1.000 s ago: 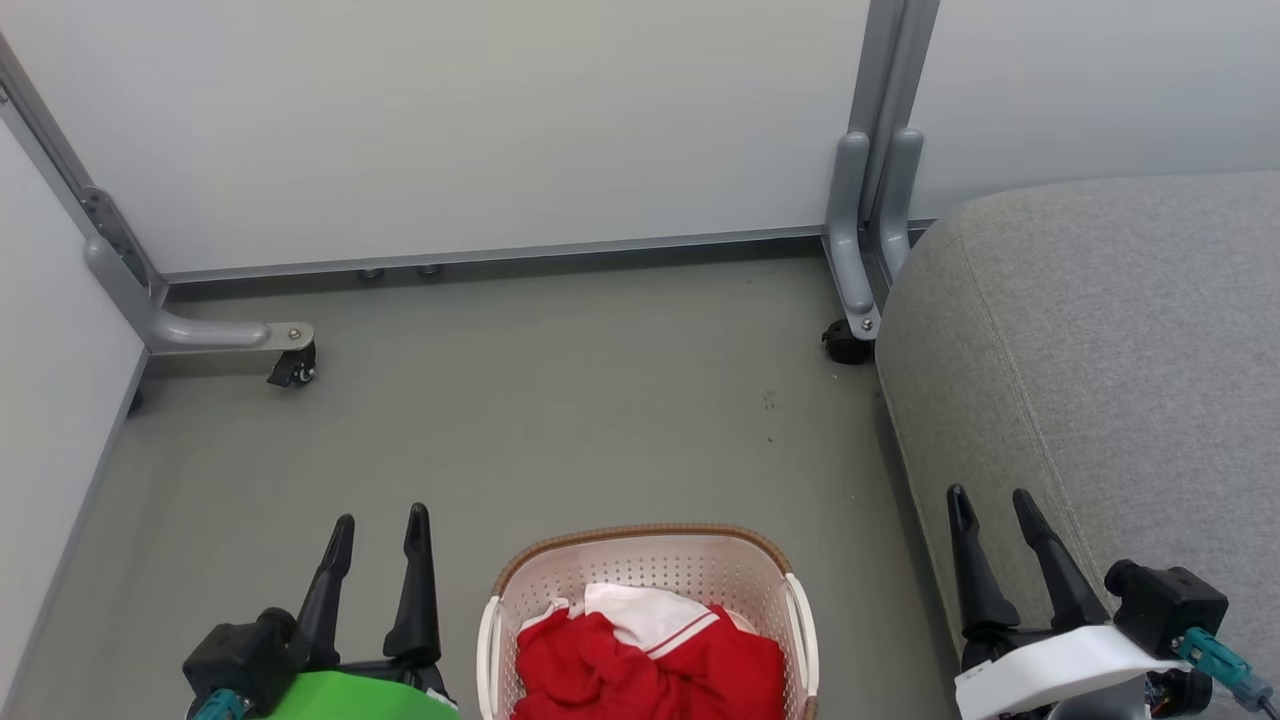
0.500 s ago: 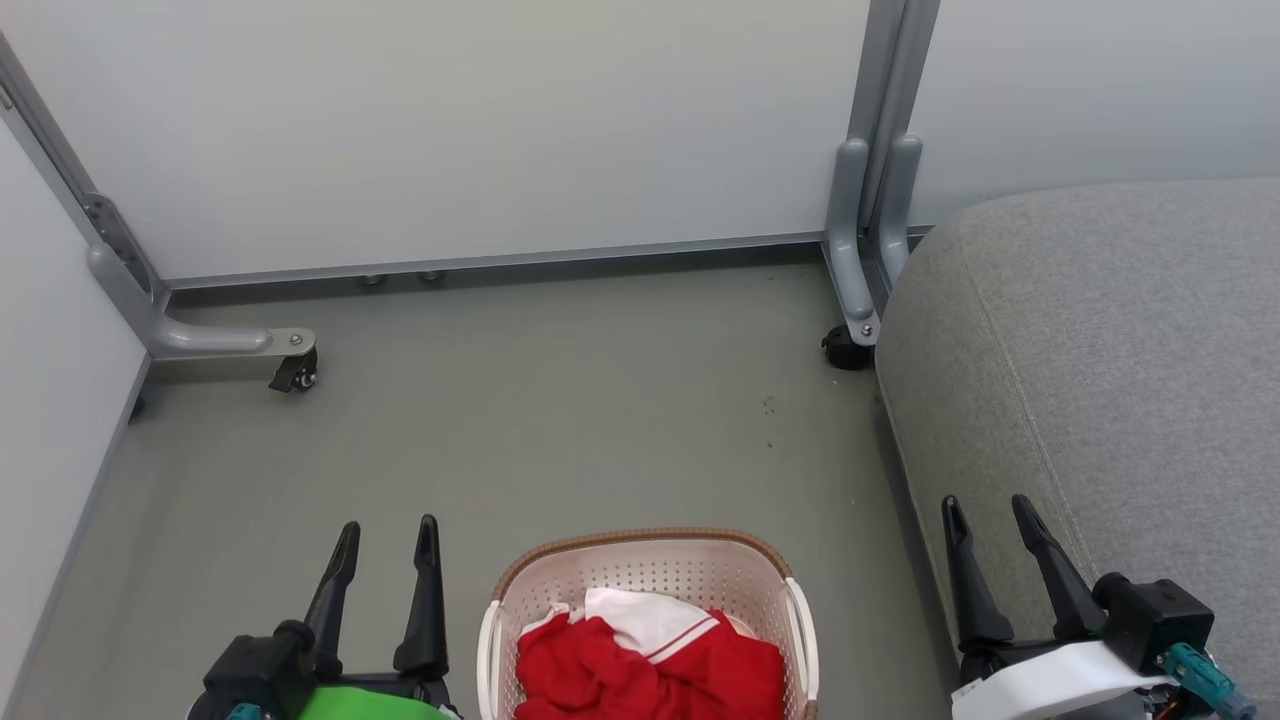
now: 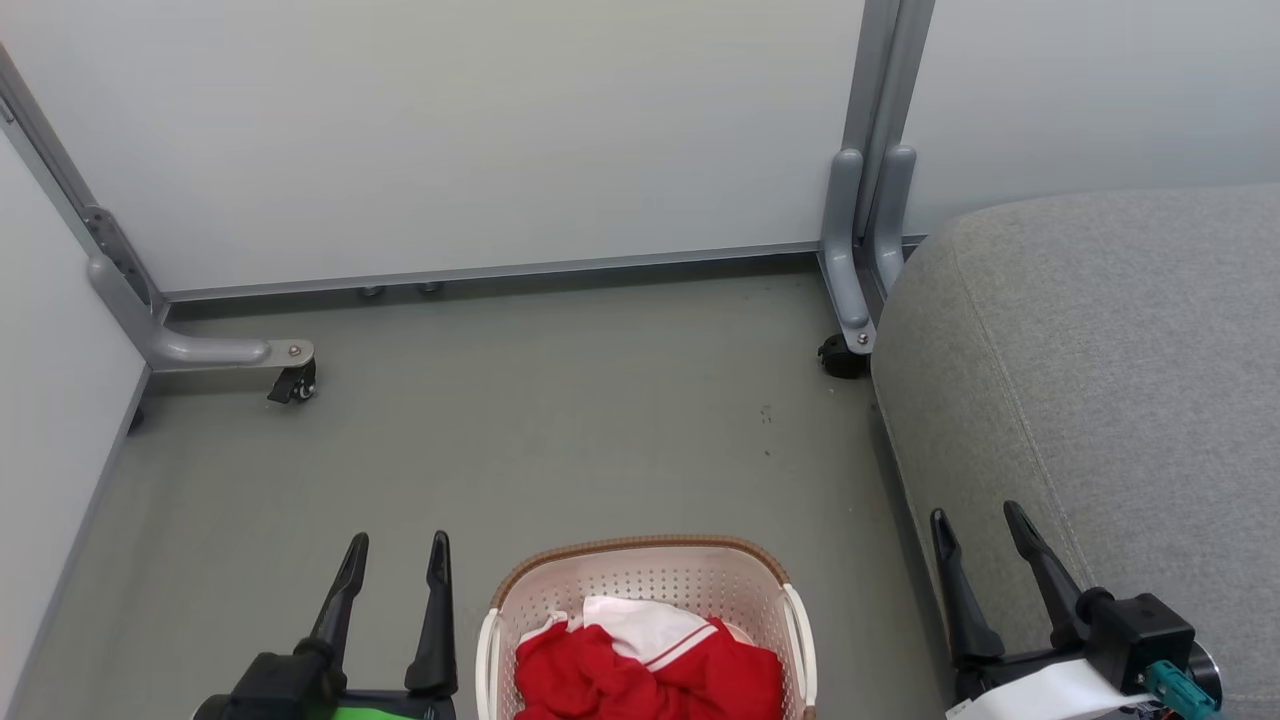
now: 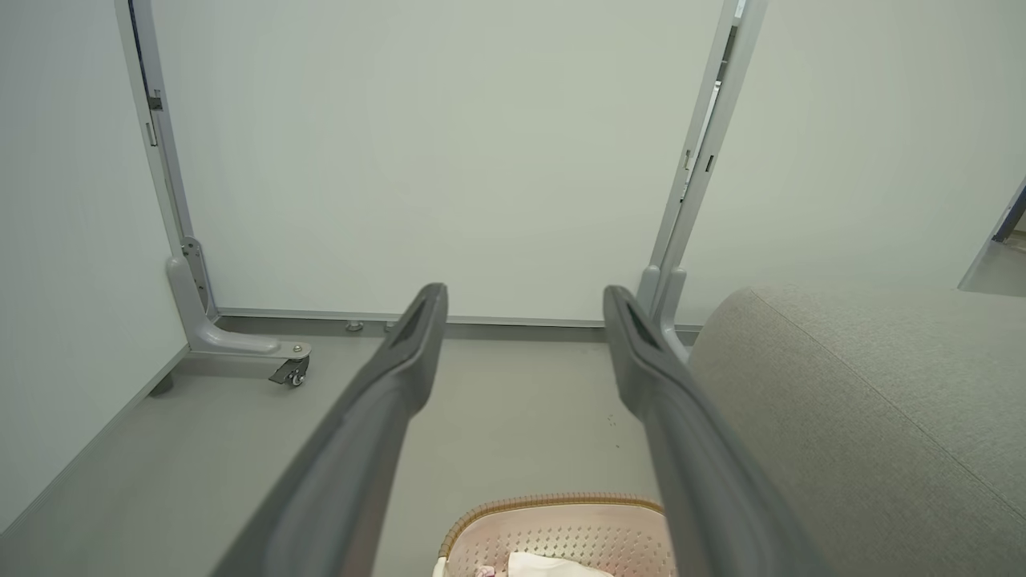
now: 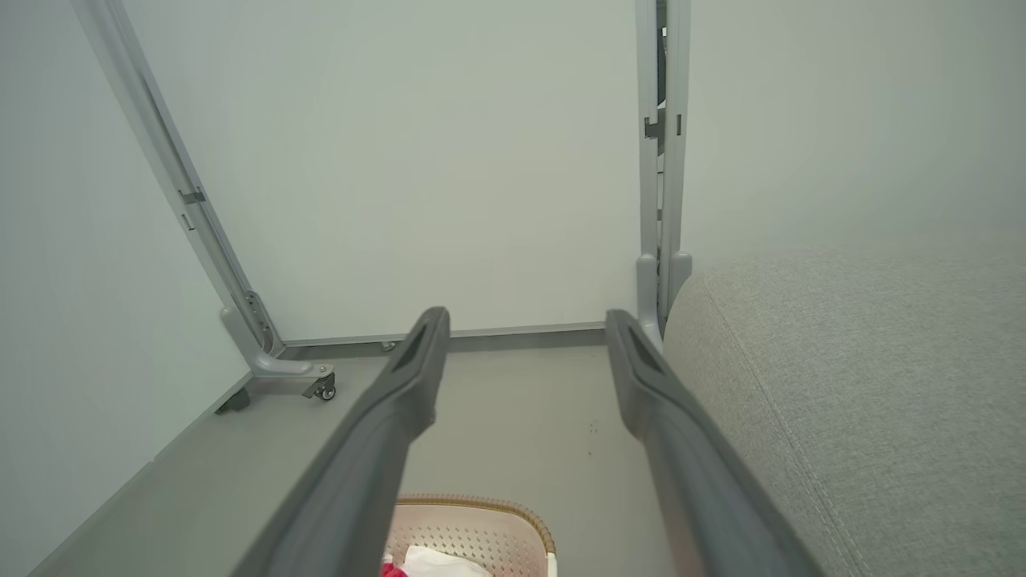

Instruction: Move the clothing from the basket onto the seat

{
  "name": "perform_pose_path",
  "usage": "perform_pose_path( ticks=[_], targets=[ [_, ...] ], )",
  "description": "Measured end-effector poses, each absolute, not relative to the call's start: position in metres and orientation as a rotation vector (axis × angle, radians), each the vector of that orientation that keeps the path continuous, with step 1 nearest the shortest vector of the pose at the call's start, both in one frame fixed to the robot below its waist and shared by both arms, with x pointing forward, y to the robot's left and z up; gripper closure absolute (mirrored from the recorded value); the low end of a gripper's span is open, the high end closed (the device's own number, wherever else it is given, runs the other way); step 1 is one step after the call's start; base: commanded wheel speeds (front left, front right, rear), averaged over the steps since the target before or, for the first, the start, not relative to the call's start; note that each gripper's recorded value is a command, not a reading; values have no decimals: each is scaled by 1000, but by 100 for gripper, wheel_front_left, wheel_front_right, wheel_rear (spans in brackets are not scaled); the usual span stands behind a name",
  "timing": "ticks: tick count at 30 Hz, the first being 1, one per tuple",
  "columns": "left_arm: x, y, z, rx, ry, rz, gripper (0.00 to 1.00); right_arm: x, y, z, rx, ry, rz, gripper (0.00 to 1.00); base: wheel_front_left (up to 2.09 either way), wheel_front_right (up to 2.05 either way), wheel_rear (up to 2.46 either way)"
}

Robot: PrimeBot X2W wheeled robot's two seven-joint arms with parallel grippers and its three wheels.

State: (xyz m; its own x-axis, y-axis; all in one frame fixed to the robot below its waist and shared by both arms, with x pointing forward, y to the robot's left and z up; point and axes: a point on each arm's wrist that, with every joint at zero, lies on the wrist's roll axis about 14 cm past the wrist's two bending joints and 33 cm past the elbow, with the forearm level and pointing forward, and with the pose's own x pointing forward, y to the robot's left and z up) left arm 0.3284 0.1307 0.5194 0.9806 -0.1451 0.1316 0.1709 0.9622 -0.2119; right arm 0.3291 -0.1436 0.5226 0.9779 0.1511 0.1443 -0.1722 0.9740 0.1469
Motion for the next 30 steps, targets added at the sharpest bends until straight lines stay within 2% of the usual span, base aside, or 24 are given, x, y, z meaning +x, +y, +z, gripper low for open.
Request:
perform_pose_path(
  ticks=[30],
  targets=[
    [321, 132, 511, -215, -94, -165, 0, 326, -148, 512, 161, -104, 149, 0, 0, 0, 0]
  ],
)
